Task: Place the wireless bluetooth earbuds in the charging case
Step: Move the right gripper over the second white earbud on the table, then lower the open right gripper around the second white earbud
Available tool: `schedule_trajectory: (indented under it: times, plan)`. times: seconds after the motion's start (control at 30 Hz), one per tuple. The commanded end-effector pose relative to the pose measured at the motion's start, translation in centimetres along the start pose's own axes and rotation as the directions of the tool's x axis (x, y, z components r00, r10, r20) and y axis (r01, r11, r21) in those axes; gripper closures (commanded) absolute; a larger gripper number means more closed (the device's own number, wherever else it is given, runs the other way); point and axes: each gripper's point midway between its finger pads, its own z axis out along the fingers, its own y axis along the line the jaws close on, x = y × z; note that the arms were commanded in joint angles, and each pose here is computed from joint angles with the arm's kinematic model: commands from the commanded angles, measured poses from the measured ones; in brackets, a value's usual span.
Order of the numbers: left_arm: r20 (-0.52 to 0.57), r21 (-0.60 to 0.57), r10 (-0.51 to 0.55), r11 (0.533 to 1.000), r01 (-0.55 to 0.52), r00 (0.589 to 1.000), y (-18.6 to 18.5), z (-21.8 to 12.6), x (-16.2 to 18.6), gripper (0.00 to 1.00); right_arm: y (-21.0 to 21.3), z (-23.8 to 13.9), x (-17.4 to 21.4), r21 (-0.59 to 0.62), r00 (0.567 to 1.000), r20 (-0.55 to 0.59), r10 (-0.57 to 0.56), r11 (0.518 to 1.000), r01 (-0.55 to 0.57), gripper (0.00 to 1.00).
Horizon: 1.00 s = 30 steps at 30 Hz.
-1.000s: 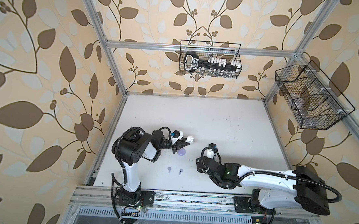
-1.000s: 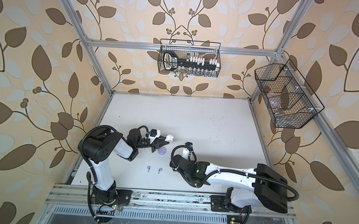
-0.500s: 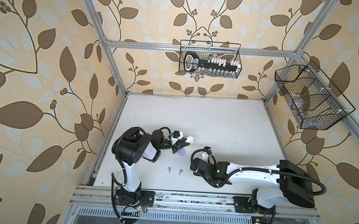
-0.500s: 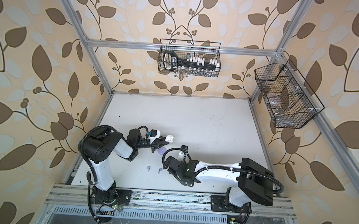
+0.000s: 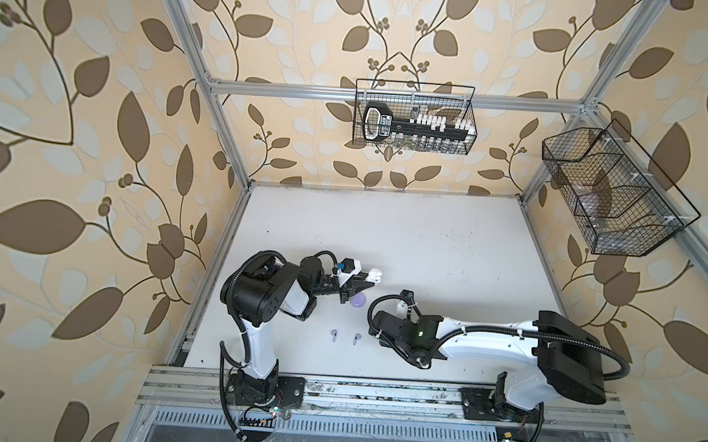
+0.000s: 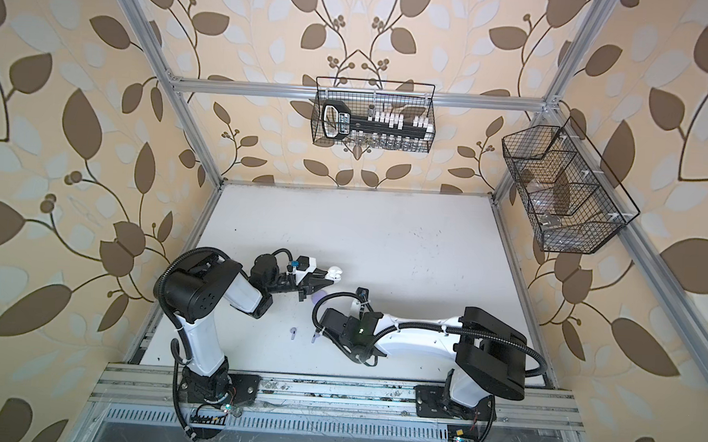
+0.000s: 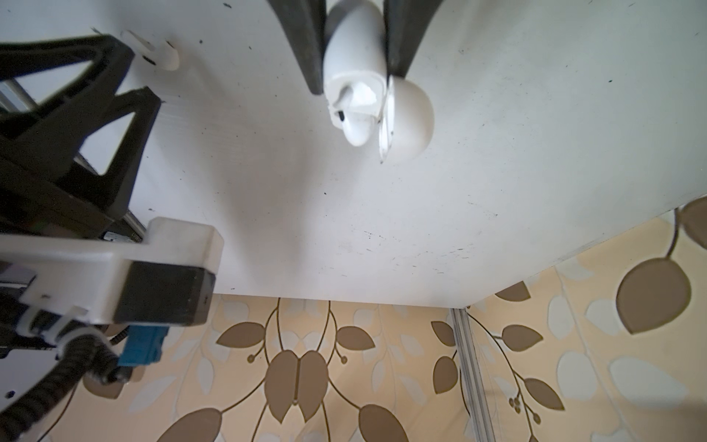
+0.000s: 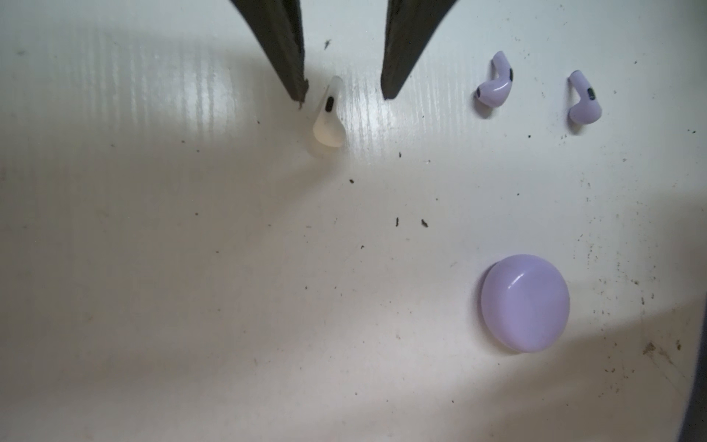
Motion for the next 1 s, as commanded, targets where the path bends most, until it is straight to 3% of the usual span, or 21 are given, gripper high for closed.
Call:
schedule_trajectory:
  times: [0.0, 0.97]
  plan:
    - [0.041, 0.026, 0.066, 0.997, -0.067, 0.997, -0.6, -0.2, -1.2, 1.0, -0.2, 0.2, 0.1, 0.032, 1.0, -0.009, 0.023, 0.999, -0.023, 0.66]
    - [0.042, 0.029, 0.069, 0.997, -0.071, 0.997, -0.6, -0.2, -1.2, 1.0, 0.0, 2.5, 0.3, 0.059, 0.999, -0.046, 0.002, 0.998, 0.0, 0.7]
